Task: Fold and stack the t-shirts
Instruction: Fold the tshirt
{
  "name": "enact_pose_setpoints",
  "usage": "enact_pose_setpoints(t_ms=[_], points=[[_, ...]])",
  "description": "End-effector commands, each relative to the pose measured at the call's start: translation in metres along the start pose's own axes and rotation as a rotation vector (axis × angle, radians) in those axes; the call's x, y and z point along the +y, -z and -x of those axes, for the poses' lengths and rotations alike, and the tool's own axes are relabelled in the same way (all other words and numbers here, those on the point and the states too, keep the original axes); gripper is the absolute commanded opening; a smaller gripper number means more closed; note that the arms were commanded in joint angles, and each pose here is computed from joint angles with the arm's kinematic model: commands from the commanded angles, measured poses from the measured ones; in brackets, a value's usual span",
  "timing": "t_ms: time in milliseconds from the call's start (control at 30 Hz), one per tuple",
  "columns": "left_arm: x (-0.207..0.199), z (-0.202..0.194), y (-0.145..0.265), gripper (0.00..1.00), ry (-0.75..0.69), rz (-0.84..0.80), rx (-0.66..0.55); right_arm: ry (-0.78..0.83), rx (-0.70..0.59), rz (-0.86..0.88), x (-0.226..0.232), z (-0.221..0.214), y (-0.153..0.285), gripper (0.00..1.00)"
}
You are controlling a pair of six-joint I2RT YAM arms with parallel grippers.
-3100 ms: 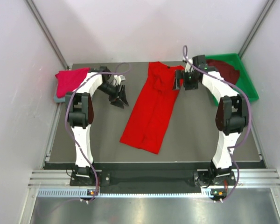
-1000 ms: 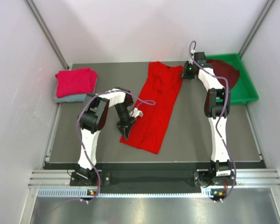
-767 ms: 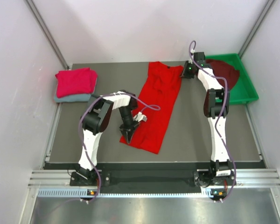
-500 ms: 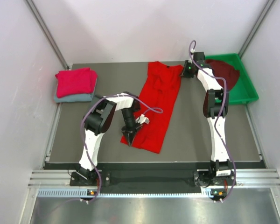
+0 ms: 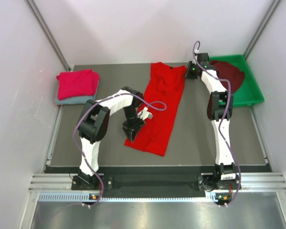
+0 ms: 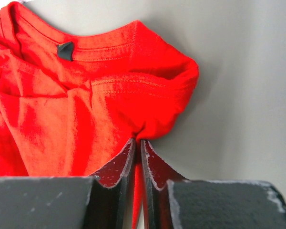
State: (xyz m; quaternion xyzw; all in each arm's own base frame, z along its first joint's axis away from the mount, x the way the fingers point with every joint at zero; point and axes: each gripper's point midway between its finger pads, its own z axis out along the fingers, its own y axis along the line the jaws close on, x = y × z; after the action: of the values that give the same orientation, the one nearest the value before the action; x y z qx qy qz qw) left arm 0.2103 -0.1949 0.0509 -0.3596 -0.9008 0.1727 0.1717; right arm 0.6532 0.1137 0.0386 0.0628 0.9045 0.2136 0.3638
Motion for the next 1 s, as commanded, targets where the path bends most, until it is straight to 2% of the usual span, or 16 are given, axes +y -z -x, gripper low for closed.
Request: enact_pose_setpoints(t_ms=[0, 367, 567, 633, 667, 700, 733, 967], points=[[0.011, -0.024, 0.012, 0.36, 0.055, 0.054, 0.022, 0.021, -0.065, -0.002, 0.004, 0.018, -0.003, 0.08], [0.047, -0.019, -0.013, 0.42, 0.138, 0.027, 0.078, 0.030, -0.067, -0.003, 0.006, 0.021, 0.004, 0.08], [0.046, -0.016, -0.031, 0.42, 0.159, -0.040, 0.109, 0.033, -0.074, 0.001, 0.008, 0.024, 0.005, 0.08], [0.042, -0.012, -0.031, 0.35, 0.154, -0.069, 0.100, 0.033, -0.070, 0.000, 0.007, 0.022, 0.004, 0.07], [0.040, -0.012, -0.031, 0.15, 0.153, -0.081, 0.100, 0.033, -0.067, 0.000, 0.007, 0.021, 0.003, 0.07], [0.038, -0.011, -0.032, 0.05, 0.146, -0.096, 0.101, 0.035, -0.066, 0.001, 0.007, 0.020, 0.002, 0.06], [0.035, -0.010, -0.031, 0.00, 0.140, -0.107, 0.099, 0.033, -0.066, 0.001, 0.007, 0.020, 0.002, 0.05], [0.005, -0.007, -0.034, 0.00, 0.082, -0.175, 0.121, 0.042, -0.075, 0.010, 0.012, 0.019, -0.004, 0.01]])
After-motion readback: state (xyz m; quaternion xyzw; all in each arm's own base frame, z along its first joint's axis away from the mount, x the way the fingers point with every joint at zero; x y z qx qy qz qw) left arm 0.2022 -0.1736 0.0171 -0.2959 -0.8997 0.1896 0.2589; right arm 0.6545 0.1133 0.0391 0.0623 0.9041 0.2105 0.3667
